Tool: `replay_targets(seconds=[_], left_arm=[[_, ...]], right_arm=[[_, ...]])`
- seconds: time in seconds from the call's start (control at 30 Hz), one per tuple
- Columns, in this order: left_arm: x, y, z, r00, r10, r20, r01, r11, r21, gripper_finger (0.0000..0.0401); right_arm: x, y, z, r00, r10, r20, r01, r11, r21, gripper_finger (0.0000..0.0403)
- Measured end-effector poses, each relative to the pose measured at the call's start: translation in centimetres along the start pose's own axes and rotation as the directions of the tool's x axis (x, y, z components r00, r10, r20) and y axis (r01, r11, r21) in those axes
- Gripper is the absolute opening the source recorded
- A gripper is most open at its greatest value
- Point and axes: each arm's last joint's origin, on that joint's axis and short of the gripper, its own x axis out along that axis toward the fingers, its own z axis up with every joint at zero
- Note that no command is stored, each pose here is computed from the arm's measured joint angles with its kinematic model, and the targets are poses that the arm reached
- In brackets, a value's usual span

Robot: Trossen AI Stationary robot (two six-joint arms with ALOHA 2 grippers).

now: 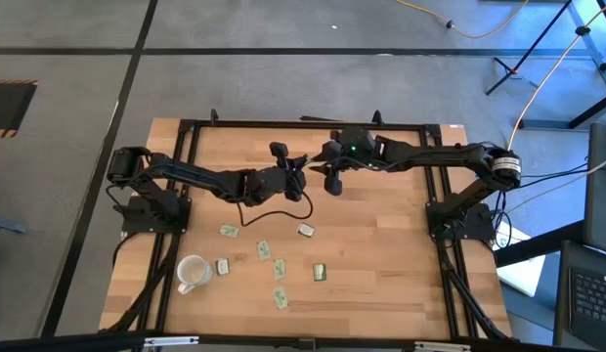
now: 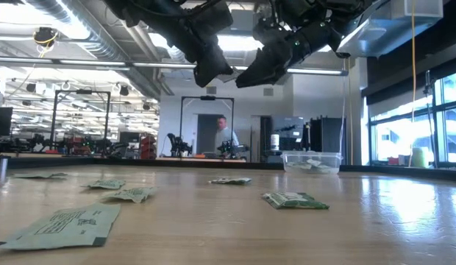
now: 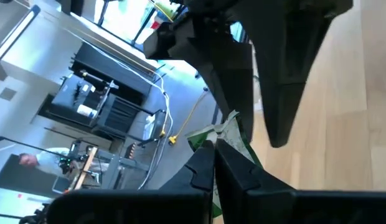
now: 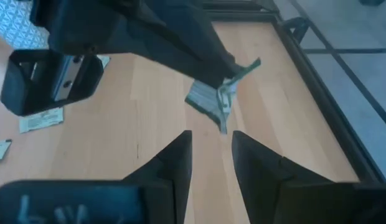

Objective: Pick and place Stevia / Truvia into bins
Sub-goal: Put the dark green truvia packet into the transparent container

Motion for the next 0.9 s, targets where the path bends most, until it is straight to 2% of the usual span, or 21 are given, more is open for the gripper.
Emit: replay_targets(seconds=[0.6, 0.9], left_arm=[[0.0, -0.15, -0.23, 1.0, -0.011, -0.02, 0.012, 0.999, 0.032, 0.0003], [-0.21, -0.36, -0.17, 1.0, -0.021, -0.02, 0.022, 0.999, 0.043, 0.0003]], right_arm=[[0.06, 0.47, 0.53, 0.999, 0.008, 0.047, -0.008, 1.0, -0.013, 0.0115], [0.07, 0.63, 0.59, 0.999, 0.011, 0.052, -0.012, 0.999, 0.032, 0.0061]])
